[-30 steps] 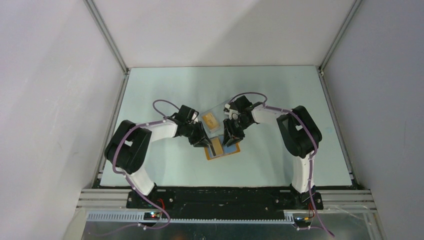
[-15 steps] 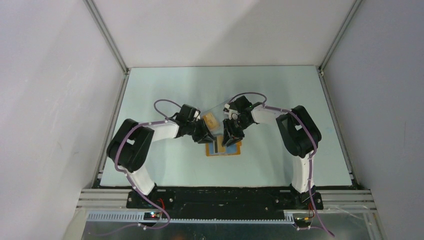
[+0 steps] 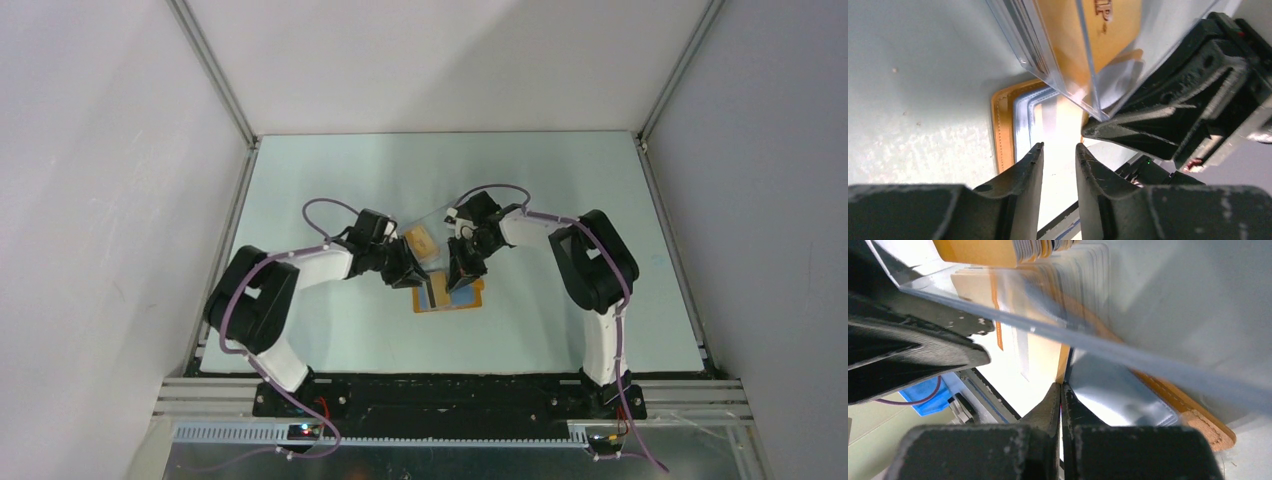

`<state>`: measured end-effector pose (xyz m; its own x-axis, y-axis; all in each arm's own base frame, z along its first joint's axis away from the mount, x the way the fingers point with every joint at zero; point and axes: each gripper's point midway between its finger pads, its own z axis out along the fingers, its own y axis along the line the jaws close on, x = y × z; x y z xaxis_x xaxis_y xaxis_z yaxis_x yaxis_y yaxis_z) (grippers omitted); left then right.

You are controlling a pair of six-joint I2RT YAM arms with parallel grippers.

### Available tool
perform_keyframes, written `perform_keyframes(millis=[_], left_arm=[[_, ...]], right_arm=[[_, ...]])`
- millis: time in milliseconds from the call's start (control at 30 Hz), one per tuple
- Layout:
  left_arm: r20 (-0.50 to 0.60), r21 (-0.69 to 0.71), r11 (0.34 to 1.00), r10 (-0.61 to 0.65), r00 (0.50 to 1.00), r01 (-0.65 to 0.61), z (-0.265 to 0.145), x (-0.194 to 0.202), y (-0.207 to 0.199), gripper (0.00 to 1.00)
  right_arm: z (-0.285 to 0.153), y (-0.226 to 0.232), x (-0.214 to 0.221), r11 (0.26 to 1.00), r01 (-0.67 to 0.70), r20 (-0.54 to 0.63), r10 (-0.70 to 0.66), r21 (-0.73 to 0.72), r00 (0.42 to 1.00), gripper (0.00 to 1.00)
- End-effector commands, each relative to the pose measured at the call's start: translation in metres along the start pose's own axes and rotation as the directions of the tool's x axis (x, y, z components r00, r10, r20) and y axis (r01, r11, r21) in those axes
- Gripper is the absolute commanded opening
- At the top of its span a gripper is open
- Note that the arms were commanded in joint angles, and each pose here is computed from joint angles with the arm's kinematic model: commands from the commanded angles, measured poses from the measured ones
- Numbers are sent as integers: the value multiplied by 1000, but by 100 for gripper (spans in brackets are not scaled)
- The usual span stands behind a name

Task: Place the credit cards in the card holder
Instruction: Insert the credit card into the card holder.

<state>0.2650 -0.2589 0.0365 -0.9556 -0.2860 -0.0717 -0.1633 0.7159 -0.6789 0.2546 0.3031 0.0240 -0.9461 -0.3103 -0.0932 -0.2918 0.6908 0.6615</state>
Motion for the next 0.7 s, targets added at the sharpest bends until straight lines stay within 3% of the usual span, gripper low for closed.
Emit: perform_keyframes(millis=[0,667], left_arm=[[53,-14,1000,23,998,-23,-18,-7,4,35],[-28,2,999,43,999,-42,5,-4,4,30]], right_arm=[[12,-26,38,983,-152,-136,165,103,977,0],[23,-38,48,978,-155,-175,178,138,968,0]])
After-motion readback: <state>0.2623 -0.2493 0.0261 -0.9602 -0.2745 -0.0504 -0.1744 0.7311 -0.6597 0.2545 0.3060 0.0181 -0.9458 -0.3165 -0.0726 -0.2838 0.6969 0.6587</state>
